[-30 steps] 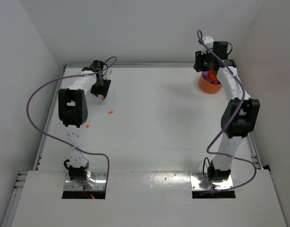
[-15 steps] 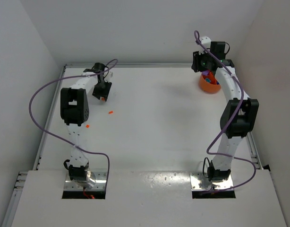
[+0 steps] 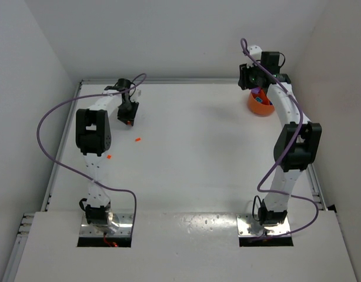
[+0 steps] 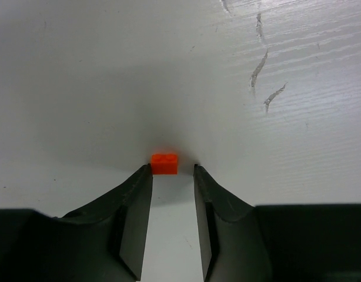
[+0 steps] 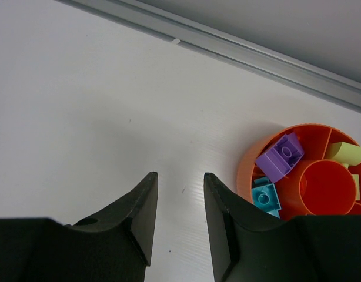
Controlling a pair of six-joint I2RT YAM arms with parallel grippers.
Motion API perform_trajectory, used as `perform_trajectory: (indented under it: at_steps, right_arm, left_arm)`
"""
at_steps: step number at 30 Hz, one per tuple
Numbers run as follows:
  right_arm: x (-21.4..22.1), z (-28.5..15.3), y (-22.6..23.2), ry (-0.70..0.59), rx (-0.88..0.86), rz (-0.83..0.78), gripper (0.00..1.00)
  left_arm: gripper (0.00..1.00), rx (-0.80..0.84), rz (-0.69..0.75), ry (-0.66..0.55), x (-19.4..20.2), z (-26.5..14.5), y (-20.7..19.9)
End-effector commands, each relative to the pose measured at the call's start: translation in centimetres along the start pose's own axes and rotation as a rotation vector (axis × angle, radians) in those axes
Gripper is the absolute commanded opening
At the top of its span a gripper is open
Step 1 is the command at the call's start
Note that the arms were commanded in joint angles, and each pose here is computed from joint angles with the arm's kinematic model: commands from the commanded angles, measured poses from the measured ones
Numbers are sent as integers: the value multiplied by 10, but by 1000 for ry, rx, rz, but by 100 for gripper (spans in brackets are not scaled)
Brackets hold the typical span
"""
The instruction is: Sort the legos into containers by color
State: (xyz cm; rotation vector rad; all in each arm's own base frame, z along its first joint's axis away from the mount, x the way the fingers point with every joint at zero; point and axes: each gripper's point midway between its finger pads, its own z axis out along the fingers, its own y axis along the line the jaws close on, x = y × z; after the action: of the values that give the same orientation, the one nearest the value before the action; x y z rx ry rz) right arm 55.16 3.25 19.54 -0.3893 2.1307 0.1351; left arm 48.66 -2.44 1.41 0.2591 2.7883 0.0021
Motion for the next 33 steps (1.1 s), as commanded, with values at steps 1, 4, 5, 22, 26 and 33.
perform_trajectory:
  at_steps: [1,4,5,22,26,33]
  right_arm:
    - [-18,-2,1,-47,3,-28,38]
    - [-18,-2,1,-47,3,-28,38]
    - [-18,-2,1,-47,3,-28,38]
    - [-16,3,11,-39,-14,-36,38]
    - [-12,7,11,-31,-16,-33,38]
    - [-14,8,21,-39,-56,-53,38]
  left_arm:
    - [38,8,-14,4,1,18,1]
    - [36,6,-23,14,4,21,6]
    - [36,4,-40,23,7,25,9]
    - [28,14,-61,48,14,47,11]
    - [24,24,-61,46,13,49,9]
    - [15,70,-51,18,8,34,2]
